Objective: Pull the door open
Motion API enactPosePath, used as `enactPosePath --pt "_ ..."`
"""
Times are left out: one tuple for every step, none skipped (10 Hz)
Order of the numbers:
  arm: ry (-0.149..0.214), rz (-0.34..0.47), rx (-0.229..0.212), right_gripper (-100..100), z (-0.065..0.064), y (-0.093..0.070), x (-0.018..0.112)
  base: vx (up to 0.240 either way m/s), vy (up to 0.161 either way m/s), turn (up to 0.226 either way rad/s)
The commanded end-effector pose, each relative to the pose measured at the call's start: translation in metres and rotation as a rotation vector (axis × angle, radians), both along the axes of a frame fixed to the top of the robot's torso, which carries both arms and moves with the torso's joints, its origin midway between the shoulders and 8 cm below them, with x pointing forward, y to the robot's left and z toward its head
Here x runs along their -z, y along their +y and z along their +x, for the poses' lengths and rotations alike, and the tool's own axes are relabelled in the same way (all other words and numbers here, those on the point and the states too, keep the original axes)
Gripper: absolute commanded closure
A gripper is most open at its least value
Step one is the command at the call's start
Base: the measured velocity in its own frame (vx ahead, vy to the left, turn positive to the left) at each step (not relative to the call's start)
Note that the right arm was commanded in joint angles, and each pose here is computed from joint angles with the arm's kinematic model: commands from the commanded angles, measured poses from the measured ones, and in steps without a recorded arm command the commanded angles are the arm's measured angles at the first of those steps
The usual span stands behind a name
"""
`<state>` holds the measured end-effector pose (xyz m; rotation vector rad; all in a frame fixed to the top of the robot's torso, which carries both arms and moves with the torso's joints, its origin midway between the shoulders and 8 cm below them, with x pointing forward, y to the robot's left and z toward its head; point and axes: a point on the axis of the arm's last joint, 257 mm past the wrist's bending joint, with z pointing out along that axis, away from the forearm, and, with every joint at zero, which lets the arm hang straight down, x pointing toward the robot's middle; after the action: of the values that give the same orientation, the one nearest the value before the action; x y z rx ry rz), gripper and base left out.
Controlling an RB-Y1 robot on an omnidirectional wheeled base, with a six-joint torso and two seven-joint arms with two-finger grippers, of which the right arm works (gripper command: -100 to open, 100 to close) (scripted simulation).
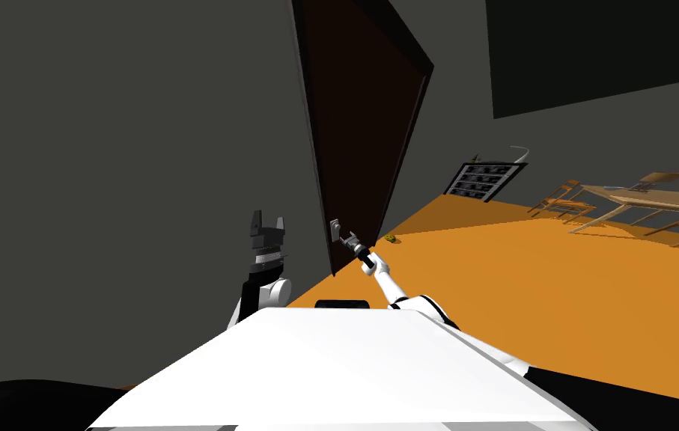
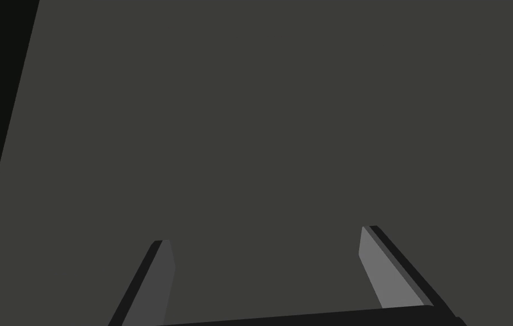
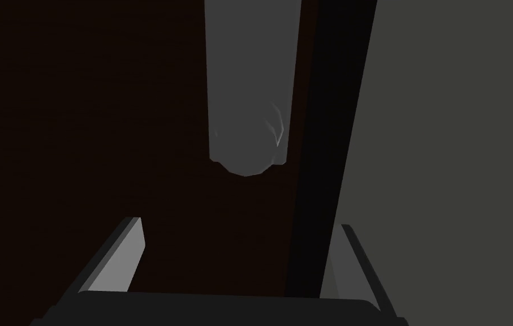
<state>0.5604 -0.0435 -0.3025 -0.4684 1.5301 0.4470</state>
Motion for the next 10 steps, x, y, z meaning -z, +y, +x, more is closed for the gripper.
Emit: enactPosePath --pt "-0.002 -0.001 0.01 -100 0.005 -0.021 -0.001 0.065 0.199 0.078" --pt "-0.001 0.001 0.016 -100 0.007 -0.033 -0.001 0.077 0.182 0.075" --pt "-0.001 0.004 0.023 -100 0.009 -0.043 -0.002 0.099 0.178 0.066" --pt "0.0 0.008 0.028 -100 0.01 -0.052 -0.003 0.101 0.175 0.054" --pt "0.0 0.012 0.033 -100 0.012 -0.061 -0.004 0.111 0.168 0.063" --pt "0.0 0.017 0.037 -100 0.013 -0.067 -0.005 0.147 0.165 0.055" --pt "0.0 0.022 0.04 -100 0.014 -0.074 -0.006 0.182 0.123 0.047" --pt "0.002 0.019 0.04 -100 0.014 -0.07 -0.004 0.083 0.046 0.006" --pt "0.002 0.019 0.04 100 0.014 -0.07 -0.004 -0.007 -0.007 -0.024" --pt "0.002 0.019 0.04 100 0.014 -0.07 -0.004 -0.013 -0.032 -0.018"
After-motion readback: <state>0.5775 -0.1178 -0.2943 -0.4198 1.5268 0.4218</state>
